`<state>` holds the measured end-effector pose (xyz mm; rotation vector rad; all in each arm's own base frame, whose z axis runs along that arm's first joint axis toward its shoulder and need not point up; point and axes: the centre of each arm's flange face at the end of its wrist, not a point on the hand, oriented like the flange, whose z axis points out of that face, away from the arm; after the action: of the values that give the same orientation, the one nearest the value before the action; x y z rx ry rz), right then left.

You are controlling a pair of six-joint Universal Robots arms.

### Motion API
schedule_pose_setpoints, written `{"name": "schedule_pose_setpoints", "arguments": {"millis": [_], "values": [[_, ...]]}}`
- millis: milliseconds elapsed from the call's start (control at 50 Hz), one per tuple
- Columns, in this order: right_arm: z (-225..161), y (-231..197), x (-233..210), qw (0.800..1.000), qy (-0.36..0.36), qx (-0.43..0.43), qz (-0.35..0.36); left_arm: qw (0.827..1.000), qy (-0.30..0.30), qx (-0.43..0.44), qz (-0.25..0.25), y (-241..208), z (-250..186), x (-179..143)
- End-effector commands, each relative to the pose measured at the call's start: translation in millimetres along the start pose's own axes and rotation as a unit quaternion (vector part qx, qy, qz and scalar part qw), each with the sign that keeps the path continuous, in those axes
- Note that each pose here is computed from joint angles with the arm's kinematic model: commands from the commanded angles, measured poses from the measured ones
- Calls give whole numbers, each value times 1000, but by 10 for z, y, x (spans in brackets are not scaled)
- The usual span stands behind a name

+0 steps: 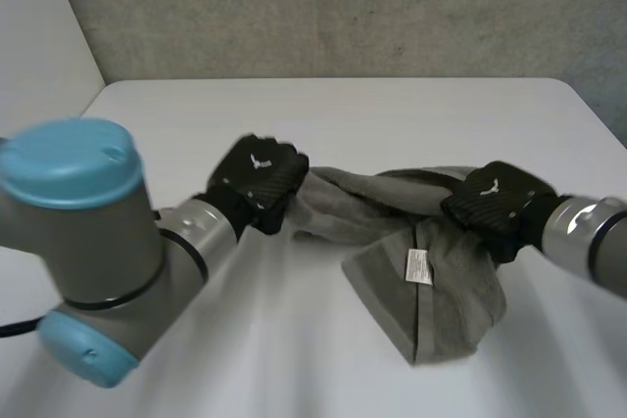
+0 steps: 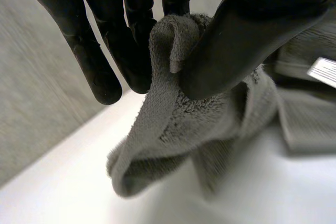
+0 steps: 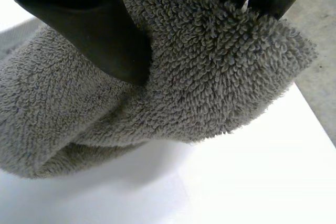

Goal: Fold the towel.

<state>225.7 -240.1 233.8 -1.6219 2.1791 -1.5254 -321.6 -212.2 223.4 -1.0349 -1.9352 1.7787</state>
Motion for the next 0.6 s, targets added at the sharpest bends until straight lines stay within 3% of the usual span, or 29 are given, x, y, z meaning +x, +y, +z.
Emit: {"name": "schedule_pose_setpoints", "arguments": {"millis": [20, 60, 160, 220, 260, 320, 360, 380, 420, 440, 480, 500, 520, 600], "values": [[-312, -209, 217, 997, -65, -32, 21, 999, -27, 2, -18, -192, -177, -224], [-200, -95, 129, 992, -106, -63, -5, 999, -32, -6, -27, -158, -172, -260], [-30, 27, 130, 988, -115, -94, -54, 996, -20, -72, -48, 287, 50, -231], [108, -95, 284, 992, -65, -72, -82, 996, -29, -70, -48, 311, 212, -316], [243, -406, 483, 995, 10, -7, -103, 997, -49, -40, -45, 145, 357, -507], [257, -638, 635, 992, 57, 41, -105, 997, -65, -10, -42, -35, 422, -643], [150, -1157, 971, 972, 150, 157, -95, 992, -101, 66, -34, -514, 486, -925], [149, -1160, 973, 971, 150, 158, -95, 992, -101, 67, -34, -516, 486, -926], [-97, -1628, 1304, 930, 227, 282, -60, 980, -131, 147, -37, -1015, 458, -1180], [-99, -1630, 1306, 930, 227, 283, -60, 980, -132, 147, -37, -1018, 457, -1181], [-333, -1892, 1564, 888, 258, 380, 4, 971, -141, 187, -53, -1248, 406, -1293], [-334, -1893, 1565, 888, 258, 380, 5, 961, -147, 222, -77, -1451, 327, -1399], [-403, -1962, 1623, 873, 254, 415, 39, 950, -151, 251, -105, -1606, 236, -1511], [-416, -1979, 1695, 856, 231, 451, 100, 934, -165, 275, -157, -1679, 95, -1761]]}}
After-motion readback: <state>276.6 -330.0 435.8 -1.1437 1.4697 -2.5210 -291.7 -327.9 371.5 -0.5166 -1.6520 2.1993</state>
